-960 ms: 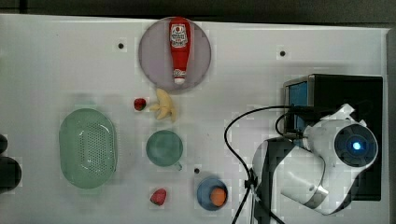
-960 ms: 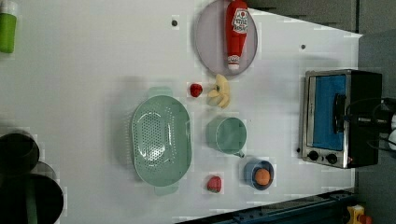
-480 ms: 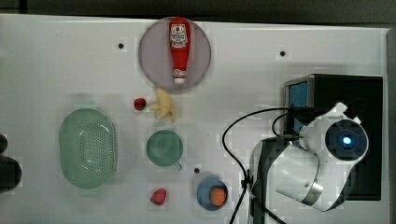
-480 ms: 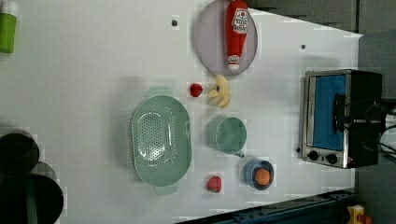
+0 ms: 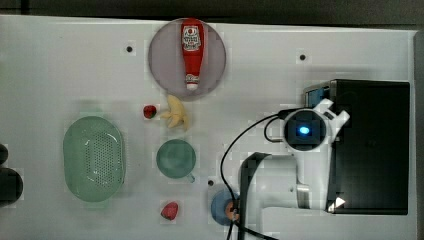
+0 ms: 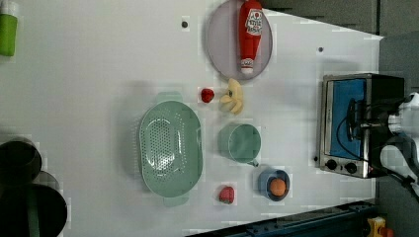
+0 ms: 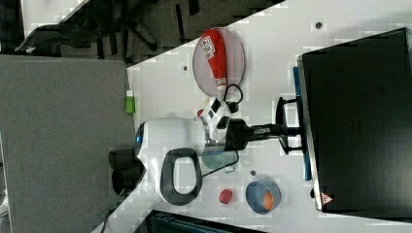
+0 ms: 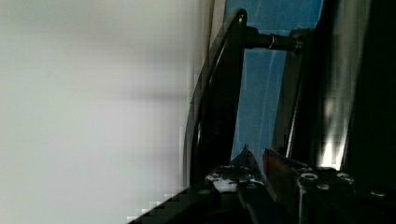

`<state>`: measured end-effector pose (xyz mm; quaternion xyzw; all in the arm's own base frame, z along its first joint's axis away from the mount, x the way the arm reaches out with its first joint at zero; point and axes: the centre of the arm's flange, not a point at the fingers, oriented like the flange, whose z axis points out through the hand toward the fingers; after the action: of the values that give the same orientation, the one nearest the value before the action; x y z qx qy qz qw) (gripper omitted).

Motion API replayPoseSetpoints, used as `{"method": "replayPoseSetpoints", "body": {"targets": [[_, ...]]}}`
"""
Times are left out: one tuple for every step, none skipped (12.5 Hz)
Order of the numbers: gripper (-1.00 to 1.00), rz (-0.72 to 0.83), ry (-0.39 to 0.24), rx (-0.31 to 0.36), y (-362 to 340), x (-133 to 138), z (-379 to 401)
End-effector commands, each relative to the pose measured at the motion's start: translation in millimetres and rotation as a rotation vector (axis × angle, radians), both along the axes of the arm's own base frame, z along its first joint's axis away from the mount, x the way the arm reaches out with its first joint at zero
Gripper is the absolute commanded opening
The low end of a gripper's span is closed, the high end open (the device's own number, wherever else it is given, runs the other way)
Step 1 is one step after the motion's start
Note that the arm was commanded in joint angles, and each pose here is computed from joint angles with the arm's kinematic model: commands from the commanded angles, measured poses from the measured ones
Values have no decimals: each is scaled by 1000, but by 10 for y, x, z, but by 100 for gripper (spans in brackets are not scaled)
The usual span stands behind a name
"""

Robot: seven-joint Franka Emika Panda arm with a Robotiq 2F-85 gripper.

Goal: Flap open oven.

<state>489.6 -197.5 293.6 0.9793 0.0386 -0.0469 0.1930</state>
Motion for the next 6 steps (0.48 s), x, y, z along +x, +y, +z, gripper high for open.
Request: {"method": "replayPoseSetpoints", "body": {"targets": [[-65,-49,-12,-70,697,143,-270],[-65,-45,-7,-101,840,157,-375],[-65,-50,-2,-132,984,158,-495],[-65,-52,0,-166,1132,154,-623],[-65,-43,-3,-201,1283,151,-761],[-65,-37,-6,-246,1418,138,-904]]}}
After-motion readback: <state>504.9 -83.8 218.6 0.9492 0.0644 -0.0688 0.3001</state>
